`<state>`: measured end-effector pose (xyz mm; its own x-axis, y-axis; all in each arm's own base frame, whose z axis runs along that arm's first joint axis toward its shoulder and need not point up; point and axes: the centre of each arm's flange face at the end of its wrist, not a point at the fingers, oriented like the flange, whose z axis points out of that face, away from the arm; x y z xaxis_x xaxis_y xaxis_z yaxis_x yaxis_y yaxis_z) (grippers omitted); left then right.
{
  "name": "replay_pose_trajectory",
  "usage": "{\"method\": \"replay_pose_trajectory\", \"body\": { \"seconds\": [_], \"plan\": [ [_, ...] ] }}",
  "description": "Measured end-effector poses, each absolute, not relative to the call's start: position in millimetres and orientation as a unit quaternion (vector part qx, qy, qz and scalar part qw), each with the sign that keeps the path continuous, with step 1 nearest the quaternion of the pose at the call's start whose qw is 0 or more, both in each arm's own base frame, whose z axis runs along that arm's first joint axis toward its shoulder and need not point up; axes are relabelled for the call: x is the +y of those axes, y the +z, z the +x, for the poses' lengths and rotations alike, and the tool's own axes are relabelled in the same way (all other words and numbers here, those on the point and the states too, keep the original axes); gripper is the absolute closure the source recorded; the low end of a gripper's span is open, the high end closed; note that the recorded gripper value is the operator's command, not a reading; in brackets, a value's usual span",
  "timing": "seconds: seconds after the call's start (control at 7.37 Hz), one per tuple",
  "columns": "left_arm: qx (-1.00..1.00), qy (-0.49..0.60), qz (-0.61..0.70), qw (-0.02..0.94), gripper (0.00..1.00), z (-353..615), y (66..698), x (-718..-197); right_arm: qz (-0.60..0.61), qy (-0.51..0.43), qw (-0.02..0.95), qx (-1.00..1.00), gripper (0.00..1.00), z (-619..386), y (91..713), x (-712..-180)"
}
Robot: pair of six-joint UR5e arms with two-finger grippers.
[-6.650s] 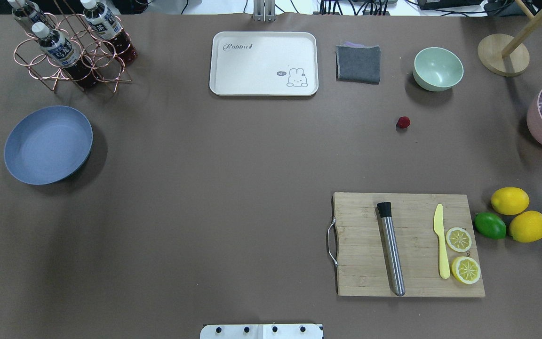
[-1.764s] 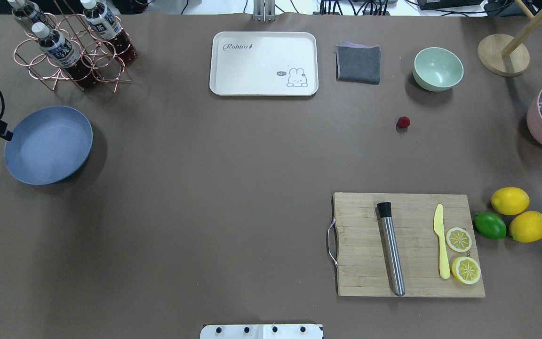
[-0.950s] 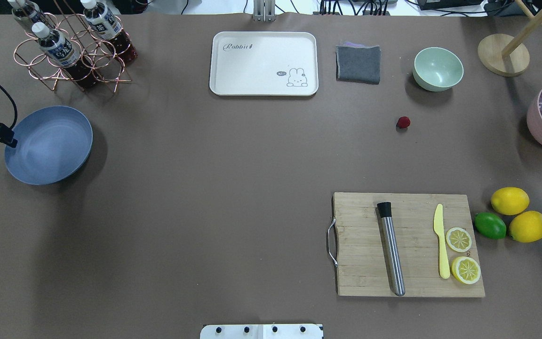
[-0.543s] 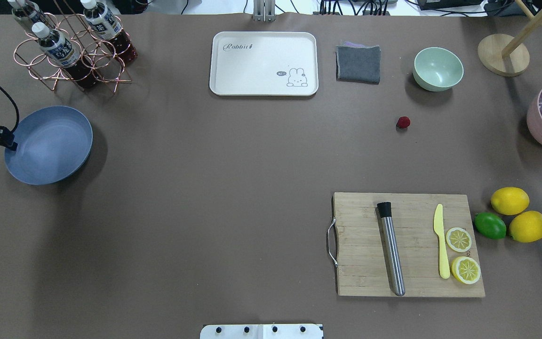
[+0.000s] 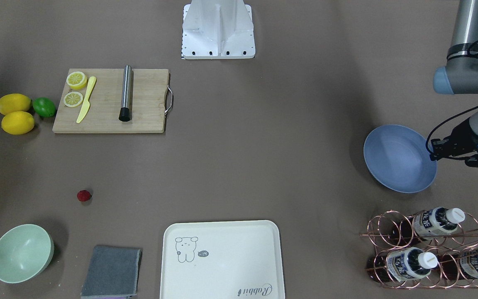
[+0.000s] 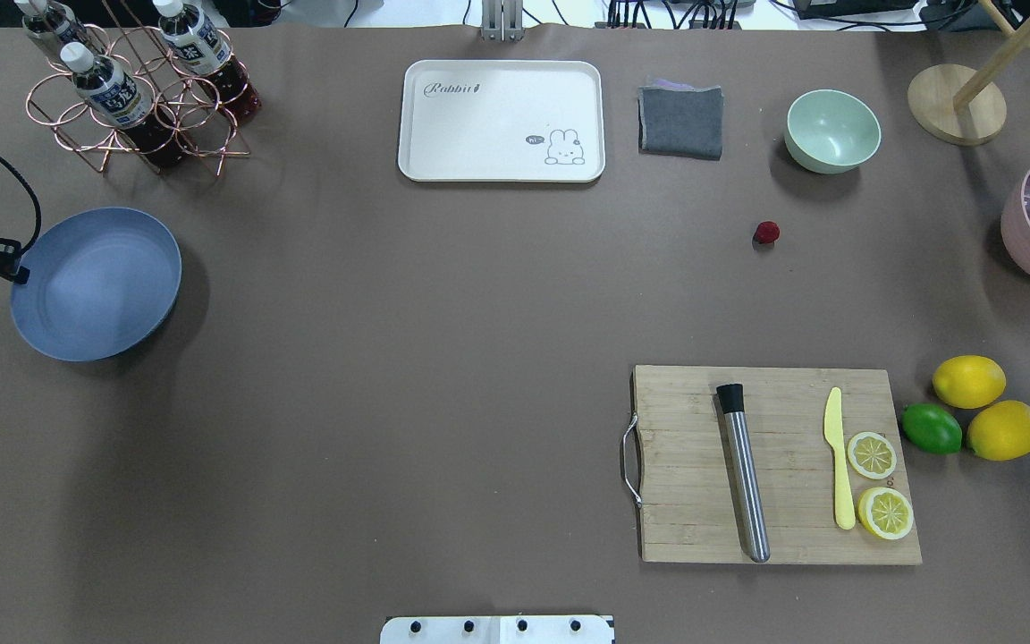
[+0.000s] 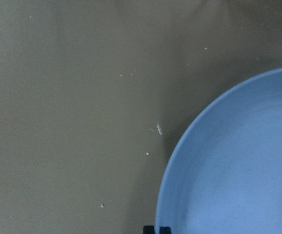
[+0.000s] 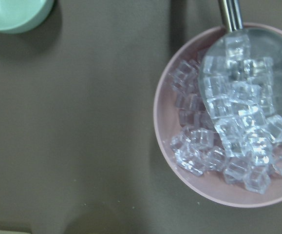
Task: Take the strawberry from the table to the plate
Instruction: 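Move the left gripper to the blue plate rim and grip it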
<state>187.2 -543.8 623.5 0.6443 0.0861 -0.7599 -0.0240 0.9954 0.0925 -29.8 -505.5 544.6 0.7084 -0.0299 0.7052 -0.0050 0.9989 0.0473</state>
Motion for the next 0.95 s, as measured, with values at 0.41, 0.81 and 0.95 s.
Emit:
{"method": "replay_pose_trajectory", "body": {
  "seconds": [0.41,0.81,0.95],
  "plan": [
    [0.489,-0.018,0.022,0.872,1.0,182,541,-555,0.012,0.011,0.915,-0.404,0.0,-104,478,-542],
    [0.527,-0.071,-0.007,0.847,1.0,252,417,-547,-0.006,0.002,0.922,-0.387,0.01,-212,438,-565],
    [0.526,-0.085,-0.011,0.846,1.0,284,382,-538,-0.005,-0.01,0.924,-0.381,0.02,-246,434,-576]
  ]
}}
